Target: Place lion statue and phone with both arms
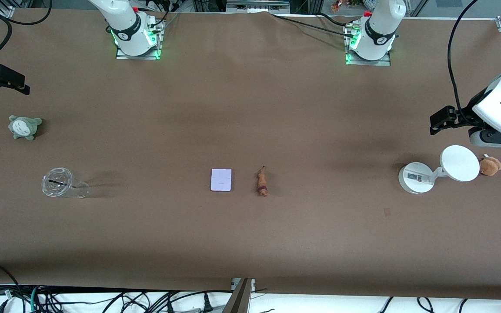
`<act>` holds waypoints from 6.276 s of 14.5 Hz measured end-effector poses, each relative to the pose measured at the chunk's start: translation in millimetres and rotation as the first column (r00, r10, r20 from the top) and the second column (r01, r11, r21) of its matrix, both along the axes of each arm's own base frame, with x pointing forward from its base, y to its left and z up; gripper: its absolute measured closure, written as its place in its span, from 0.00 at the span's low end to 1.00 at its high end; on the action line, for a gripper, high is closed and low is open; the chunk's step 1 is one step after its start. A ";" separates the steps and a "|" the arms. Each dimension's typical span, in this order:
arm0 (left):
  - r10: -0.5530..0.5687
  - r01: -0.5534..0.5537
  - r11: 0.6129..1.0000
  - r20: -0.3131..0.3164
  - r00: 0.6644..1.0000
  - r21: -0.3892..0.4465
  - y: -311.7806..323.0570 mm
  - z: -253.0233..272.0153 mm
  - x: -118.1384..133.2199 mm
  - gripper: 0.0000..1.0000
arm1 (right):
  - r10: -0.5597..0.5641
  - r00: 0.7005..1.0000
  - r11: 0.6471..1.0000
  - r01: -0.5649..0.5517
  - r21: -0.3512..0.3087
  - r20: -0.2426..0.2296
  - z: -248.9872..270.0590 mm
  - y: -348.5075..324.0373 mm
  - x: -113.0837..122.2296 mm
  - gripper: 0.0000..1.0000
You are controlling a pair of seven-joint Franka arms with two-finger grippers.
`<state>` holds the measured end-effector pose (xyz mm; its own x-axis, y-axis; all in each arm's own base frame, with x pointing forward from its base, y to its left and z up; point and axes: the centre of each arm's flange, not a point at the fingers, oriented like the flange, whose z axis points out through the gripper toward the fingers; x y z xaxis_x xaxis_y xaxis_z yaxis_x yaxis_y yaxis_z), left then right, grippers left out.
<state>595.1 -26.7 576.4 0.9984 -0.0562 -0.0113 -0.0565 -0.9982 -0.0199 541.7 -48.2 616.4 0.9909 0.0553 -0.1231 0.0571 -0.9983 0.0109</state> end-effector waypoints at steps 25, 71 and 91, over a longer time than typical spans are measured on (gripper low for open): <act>0.002 -0.002 1.000 -0.003 1.000 0.000 1.3 -1.9 0.8 0.00 | -0.010 1.000 1.000 0.010 -0.001 0.003 -2.3 -1.6 2.4 0.00; 0.199 -0.219 0.963 -0.130 0.971 -0.158 -277.0 -226.9 27.2 0.00 | -0.010 1.000 1.000 0.010 0.002 -0.003 -8.4 -1.3 6.5 0.00; 0.402 -0.385 0.905 0.068 0.913 -0.180 -423.9 -354.2 28.9 0.00 | -0.010 1.000 1.000 0.010 0.002 -0.004 -9.5 -1.5 7.2 0.00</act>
<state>624.0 -450.6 222.2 0.9350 0.3484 0.0666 0.3351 -0.9291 0.1564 548.9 -49.6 606.9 0.9909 0.0456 -0.1267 0.0471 -0.9989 0.0086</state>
